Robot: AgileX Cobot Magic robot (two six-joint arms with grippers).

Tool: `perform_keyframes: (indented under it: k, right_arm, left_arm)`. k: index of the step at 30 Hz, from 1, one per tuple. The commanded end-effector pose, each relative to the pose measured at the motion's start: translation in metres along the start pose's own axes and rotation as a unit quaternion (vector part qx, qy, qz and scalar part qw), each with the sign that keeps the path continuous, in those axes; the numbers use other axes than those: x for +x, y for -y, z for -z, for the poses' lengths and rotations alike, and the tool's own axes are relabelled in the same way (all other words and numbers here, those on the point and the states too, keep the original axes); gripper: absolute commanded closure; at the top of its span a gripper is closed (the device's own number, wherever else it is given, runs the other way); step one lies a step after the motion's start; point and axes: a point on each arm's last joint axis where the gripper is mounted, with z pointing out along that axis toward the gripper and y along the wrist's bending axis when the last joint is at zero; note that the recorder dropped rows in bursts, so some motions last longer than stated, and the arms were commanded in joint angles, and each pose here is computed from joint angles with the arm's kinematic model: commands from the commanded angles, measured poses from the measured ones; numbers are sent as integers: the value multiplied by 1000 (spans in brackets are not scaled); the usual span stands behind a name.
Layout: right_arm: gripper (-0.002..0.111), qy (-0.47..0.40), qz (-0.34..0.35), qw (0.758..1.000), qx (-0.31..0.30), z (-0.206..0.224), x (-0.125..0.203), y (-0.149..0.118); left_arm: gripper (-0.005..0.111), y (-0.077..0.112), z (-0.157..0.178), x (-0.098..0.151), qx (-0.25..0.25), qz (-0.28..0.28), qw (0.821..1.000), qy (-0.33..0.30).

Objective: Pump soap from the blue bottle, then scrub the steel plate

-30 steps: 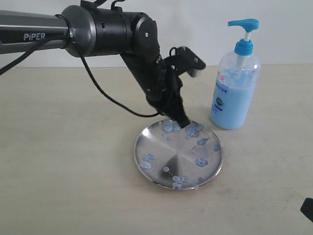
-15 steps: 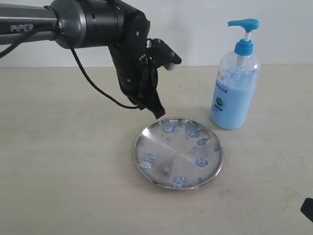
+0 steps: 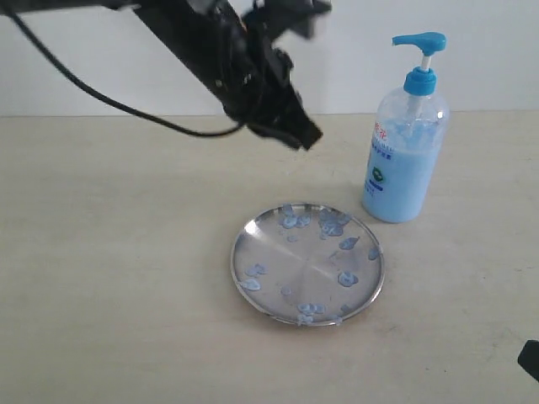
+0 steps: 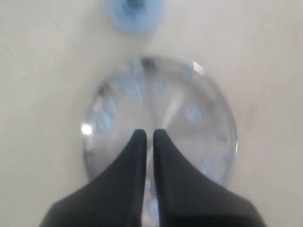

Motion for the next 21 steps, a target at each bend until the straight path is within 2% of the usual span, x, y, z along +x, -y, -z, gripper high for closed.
perform_keyframes:
  k: [1, 4, 6, 11, 16, 21]
  right_arm:
    - [107, 2, 1, 1000, 0, 0, 0, 0]
    - [107, 2, 1, 1000, 0, 0, 0, 0]
    - [107, 2, 1, 1000, 0, 0, 0, 0]
    - [107, 2, 1, 1000, 0, 0, 0, 0]
    - [107, 2, 1, 1000, 0, 0, 0, 0]
    - [107, 2, 1, 1000, 0, 0, 0, 0]
  left_arm:
    - [102, 19, 64, 11, -59, 3, 981, 183]
    - [102, 34, 94, 55, -104, 3, 965, 241]
    - [102, 46, 114, 94, -132, 18, 956, 262]
    - [102, 73, 155, 168, -170, 21, 933, 316]
    - [102, 94, 188, 208, -182, 10, 904, 386]
    - [102, 108, 218, 237, -215, -3, 855, 472]
